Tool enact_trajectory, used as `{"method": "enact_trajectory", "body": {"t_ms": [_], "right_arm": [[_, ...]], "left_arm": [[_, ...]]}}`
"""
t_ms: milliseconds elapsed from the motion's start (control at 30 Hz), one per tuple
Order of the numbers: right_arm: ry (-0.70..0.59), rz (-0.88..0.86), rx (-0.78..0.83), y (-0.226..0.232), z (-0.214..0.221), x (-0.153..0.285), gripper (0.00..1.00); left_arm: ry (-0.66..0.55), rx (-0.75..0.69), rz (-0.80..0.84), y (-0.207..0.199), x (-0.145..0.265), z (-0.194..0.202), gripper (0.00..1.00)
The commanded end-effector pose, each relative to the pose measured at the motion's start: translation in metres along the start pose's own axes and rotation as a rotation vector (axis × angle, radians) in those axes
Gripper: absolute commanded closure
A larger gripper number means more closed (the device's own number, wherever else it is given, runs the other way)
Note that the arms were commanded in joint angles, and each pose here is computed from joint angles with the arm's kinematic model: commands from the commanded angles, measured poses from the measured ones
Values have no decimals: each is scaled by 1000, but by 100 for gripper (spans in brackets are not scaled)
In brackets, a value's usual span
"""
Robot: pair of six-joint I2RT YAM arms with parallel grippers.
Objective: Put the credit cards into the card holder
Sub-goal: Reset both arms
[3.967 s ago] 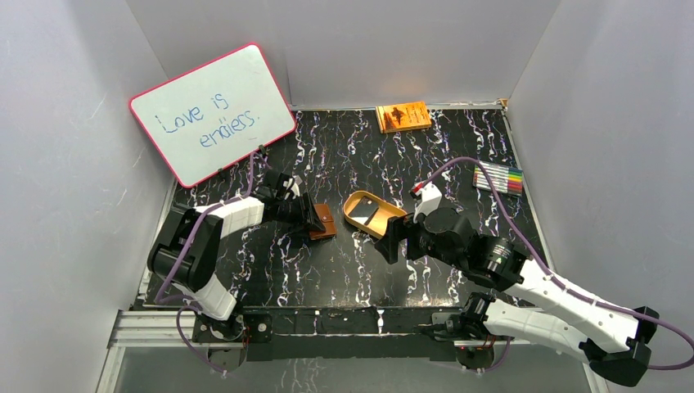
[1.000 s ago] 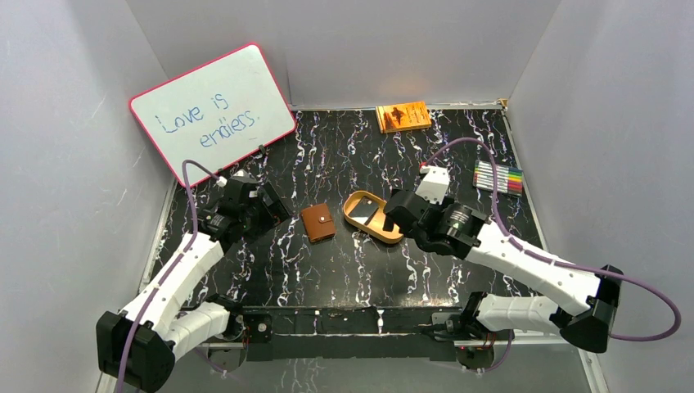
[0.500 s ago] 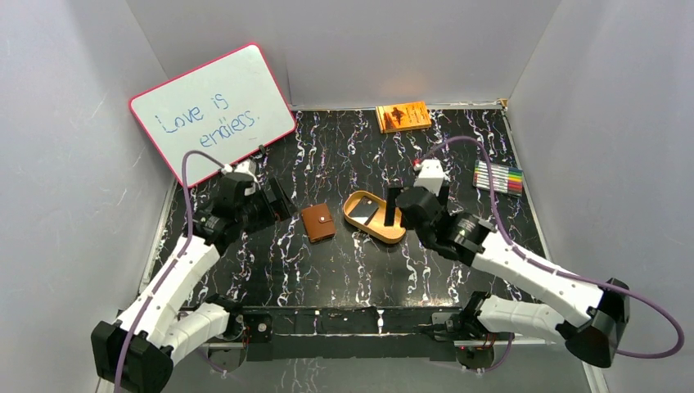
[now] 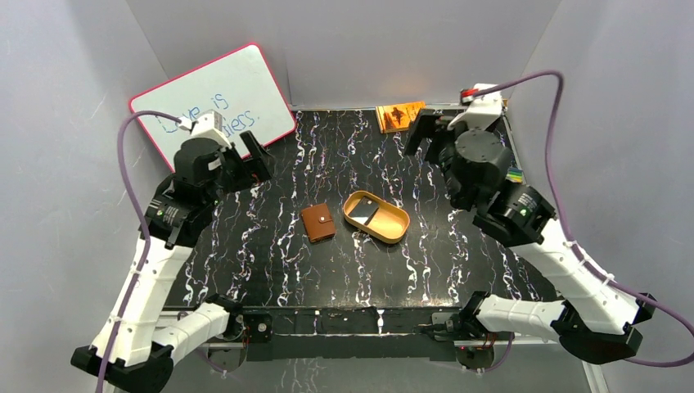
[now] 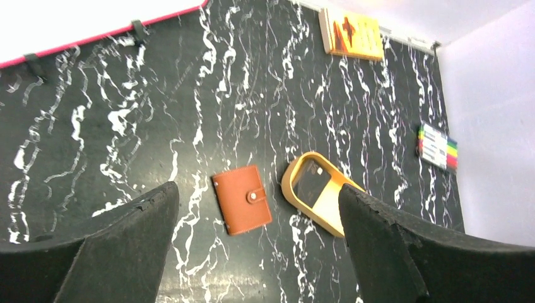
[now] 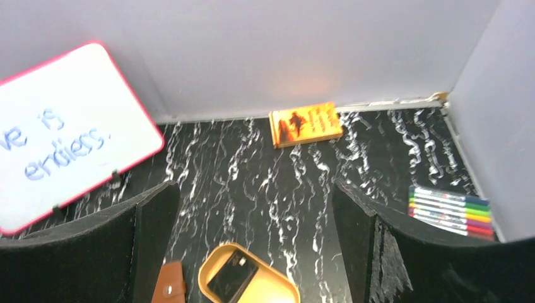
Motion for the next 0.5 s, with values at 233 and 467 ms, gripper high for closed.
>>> {"method": "enact_trajectory", "body": {"t_ms": [233, 467], "right_arm": [[-209, -101, -61, 31, -108, 2, 1], [-428, -561, -12, 46, -149, 74, 1]], "left_arm": [[-215, -45, 17, -39, 41, -103, 7], [-319, -85, 175, -81, 69, -140, 7]]}}
Point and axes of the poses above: each gripper's point midway between its finger pads, its own x axis back along the fingers, its own y axis along the line the jaws close on, z = x × y, the point moved 3 cm from there along x, back along the fingers, and after that the axes turned 2 degrees about -x, right-handed, at the moved point
